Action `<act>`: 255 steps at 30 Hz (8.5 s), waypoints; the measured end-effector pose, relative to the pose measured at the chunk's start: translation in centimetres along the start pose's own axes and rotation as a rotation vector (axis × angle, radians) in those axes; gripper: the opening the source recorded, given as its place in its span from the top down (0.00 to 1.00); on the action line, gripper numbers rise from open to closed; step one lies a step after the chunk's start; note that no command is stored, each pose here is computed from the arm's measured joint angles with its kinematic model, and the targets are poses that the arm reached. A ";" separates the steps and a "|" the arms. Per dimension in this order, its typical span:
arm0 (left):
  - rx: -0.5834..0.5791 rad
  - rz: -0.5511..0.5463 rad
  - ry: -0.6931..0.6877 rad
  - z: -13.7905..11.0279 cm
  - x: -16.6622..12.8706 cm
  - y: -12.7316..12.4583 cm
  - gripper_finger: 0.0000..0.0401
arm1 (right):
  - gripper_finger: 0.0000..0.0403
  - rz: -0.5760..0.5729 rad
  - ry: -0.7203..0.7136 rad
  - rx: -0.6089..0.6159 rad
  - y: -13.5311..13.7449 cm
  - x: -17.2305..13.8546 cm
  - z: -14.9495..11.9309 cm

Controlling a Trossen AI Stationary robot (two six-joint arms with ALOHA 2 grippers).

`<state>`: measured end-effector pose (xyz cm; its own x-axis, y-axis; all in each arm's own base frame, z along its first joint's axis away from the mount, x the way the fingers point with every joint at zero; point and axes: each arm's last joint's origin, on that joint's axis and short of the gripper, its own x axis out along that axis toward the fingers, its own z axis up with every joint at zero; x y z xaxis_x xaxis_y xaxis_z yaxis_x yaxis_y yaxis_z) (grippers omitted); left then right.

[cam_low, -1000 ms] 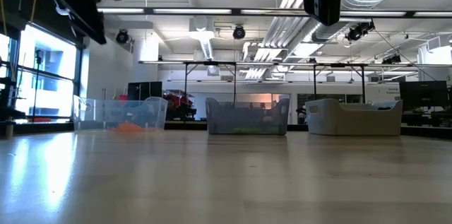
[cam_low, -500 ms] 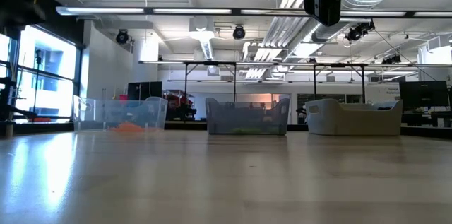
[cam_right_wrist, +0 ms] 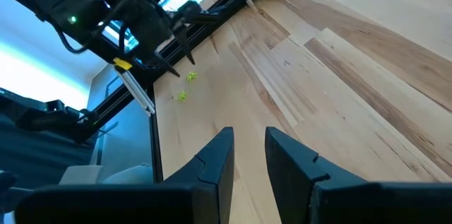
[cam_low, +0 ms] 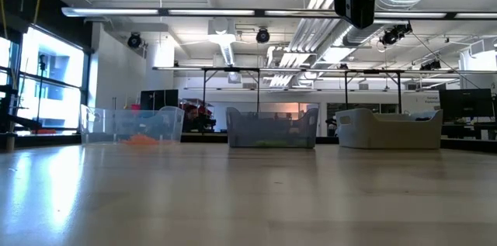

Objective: Sort Halloween decoration
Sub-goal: Put the green spider toy into the black bin

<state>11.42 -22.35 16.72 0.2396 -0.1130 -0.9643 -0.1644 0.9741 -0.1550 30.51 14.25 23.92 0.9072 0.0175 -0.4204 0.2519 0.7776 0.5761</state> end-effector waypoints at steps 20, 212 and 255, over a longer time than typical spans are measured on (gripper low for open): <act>0.042 0.101 0.036 -2.3 3.8 -1.2 0.54 | 0.81 0.002 0.003 0.000 0.0 0.0 0.0; -0.330 0.170 -0.034 1.2 4.5 -6.7 0.69 | 0.81 -0.006 0.010 -0.005 -0.1 0.0 -0.1; -0.335 0.237 -0.092 3.7 2.3 -7.5 1.00 | 0.81 -0.010 0.010 -0.006 -0.1 0.0 -0.1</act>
<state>16.80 -29.20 16.45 0.2394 0.1388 -0.9609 -0.5235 0.8520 -0.0074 30.45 14.23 23.79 0.9013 0.0154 -0.4329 0.2592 0.7816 0.5674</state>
